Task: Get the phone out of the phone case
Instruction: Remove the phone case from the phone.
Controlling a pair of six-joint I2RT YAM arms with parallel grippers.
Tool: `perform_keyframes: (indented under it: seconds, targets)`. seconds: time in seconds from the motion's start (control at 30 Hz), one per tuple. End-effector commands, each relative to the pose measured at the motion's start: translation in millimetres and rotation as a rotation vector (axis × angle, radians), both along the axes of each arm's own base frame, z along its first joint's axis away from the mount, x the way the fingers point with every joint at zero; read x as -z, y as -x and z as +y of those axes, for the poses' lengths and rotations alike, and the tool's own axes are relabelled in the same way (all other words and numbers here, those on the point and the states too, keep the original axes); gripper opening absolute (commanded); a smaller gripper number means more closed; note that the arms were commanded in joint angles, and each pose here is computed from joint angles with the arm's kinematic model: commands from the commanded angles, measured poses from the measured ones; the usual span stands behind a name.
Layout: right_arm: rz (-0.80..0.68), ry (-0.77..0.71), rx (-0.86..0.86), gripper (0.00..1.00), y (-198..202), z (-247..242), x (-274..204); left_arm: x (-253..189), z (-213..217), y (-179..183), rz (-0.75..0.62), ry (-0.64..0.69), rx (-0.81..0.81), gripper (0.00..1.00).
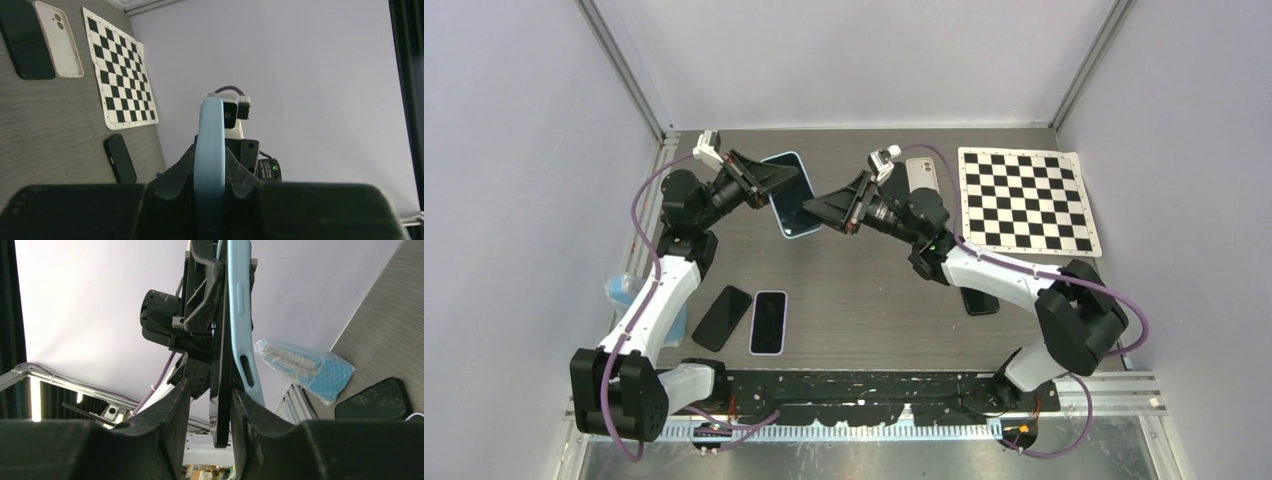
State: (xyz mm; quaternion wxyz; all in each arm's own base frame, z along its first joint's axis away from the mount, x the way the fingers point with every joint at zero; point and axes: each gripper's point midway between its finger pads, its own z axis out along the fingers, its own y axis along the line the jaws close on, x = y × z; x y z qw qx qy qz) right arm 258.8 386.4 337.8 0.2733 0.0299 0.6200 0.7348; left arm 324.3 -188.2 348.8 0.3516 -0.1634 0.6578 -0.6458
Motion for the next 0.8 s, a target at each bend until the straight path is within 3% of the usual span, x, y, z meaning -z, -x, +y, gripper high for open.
perform_keyframes:
  seconds: [0.0,0.17,0.23,0.3,0.47,0.53,0.67,0.77]
  targets:
    - [-0.005,-0.041,-0.057,0.36,-3.3,13.1,-18.1,-42.0,-25.2,48.2,-0.214,-0.037,0.231,0.00]
    - [-0.004,-0.050,-0.093,0.24,-1.1,20.7,-22.4,-36.1,-27.5,48.3,-0.221,-0.069,0.229,0.02]
    - [-0.006,-0.050,-0.093,0.13,-1.1,21.1,-24.2,-31.7,-27.3,48.1,-0.215,-0.089,0.225,0.06]
    - [-0.018,-0.053,-0.085,0.03,-1.8,19.2,-28.4,-28.4,-26.3,49.6,-0.217,-0.116,0.220,0.18]
    - [-0.082,-0.077,-0.010,0.01,-8.8,-3.3,-44.1,-28.2,-19.7,52.9,-0.228,-0.168,0.181,0.71]
    - [-0.109,-0.080,0.010,0.01,-12.2,-14.7,-49.4,-25.2,-14.6,53.7,-0.235,-0.188,0.153,0.85]
    - [-0.175,-0.100,0.043,0.01,-6.6,-41.6,-75.8,-22.8,-3.2,57.1,-0.253,-0.214,0.104,0.99]
    - [-0.184,-0.090,0.068,0.01,-6.3,-51.9,-80.7,-20.1,1.2,59.1,-0.265,-0.236,0.090,1.00]
